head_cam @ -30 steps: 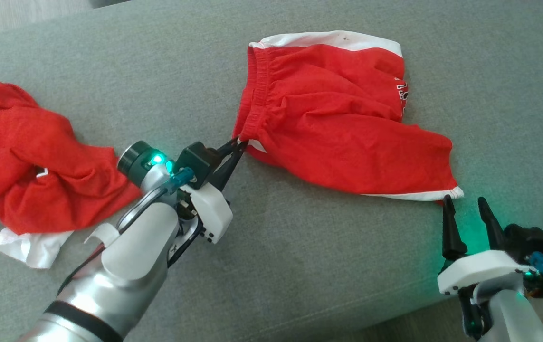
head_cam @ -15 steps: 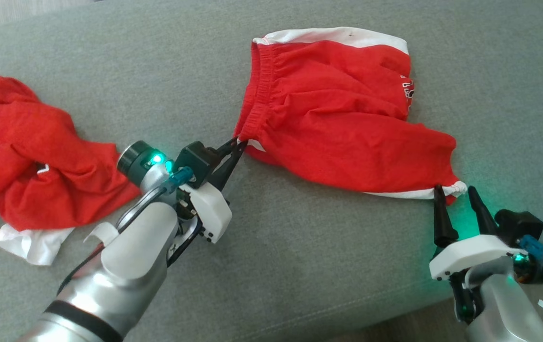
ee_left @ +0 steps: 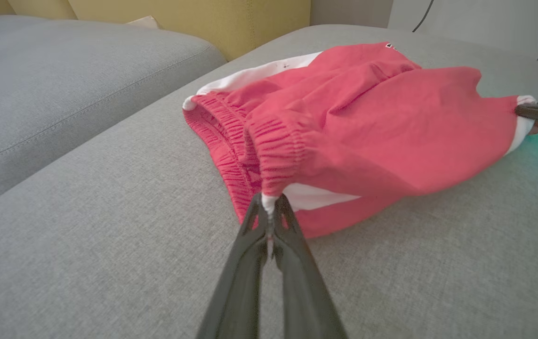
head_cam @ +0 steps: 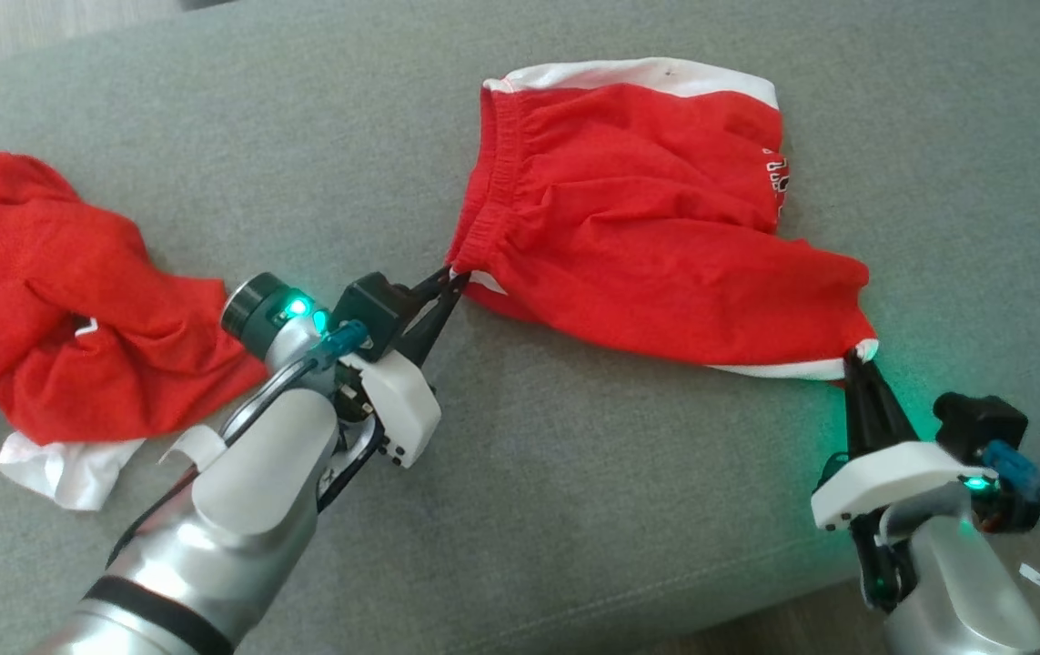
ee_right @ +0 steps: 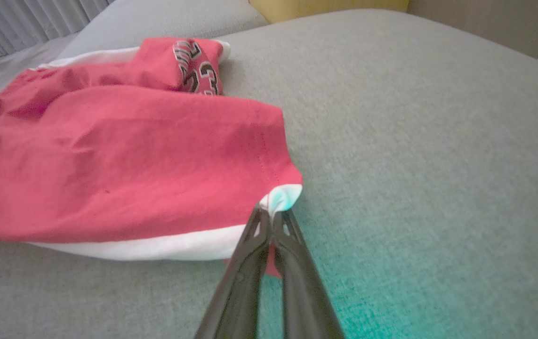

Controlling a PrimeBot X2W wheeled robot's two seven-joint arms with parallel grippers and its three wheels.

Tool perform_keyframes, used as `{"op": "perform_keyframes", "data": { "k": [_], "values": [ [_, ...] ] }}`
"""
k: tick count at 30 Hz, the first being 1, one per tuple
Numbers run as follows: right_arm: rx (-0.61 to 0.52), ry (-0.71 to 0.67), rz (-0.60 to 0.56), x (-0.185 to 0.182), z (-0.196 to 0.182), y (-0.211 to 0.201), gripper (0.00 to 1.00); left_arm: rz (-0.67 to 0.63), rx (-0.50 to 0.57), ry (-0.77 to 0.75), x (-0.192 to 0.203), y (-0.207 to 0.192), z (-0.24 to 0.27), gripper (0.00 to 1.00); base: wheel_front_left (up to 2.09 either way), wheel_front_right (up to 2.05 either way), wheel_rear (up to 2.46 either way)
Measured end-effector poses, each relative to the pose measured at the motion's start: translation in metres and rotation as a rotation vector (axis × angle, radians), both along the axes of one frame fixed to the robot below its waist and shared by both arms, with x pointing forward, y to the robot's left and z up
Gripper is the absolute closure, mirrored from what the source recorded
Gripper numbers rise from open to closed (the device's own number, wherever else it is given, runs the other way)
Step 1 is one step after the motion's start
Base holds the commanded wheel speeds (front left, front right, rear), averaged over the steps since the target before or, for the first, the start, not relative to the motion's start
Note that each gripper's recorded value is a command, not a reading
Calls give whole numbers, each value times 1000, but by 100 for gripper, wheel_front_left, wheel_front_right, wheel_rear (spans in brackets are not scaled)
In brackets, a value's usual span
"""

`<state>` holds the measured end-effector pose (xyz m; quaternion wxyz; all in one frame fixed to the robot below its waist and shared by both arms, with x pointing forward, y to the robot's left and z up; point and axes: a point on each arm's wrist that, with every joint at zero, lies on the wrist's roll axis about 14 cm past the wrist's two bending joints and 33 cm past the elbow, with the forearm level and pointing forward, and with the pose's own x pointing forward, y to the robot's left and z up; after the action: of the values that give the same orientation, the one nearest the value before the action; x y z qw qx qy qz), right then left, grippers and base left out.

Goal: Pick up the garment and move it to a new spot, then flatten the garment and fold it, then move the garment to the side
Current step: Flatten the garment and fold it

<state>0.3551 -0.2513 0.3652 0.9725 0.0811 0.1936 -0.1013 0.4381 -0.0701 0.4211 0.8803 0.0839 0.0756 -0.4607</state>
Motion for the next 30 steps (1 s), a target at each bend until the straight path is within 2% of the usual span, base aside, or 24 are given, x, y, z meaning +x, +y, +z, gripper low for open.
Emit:
{"op": "perform_keyframes", "data": {
  "k": [5, 12, 17, 24, 27, 30],
  "values": [
    [-20, -104, 10, 13, 30, 0, 100, 25, -5, -8, 2, 5, 8, 100, 0, 0, 0],
    [-59, -324, 87, 34, 97, 17, 100, 90, -38, -25, 5, 21, 27, 100, 0, 0, 0],
    [-165, -501, 182, 52, 169, 19, 100, 147, -90, -115, 21, 39, 71, 100, 0, 0, 0],
    [-350, -736, 291, 78, 296, 25, 100, 195, -181, -283, 40, 55, 168, 100, 0, 0, 0],
    [-400, -773, 326, 78, 322, 31, 100, 226, -222, -330, 41, 66, 203, 100, 0, 0, 0],
    [-417, -774, 356, 75, 331, 38, 100, 256, -249, -350, 37, 77, 223, 100, 0, 0, 0]
  ]
}}
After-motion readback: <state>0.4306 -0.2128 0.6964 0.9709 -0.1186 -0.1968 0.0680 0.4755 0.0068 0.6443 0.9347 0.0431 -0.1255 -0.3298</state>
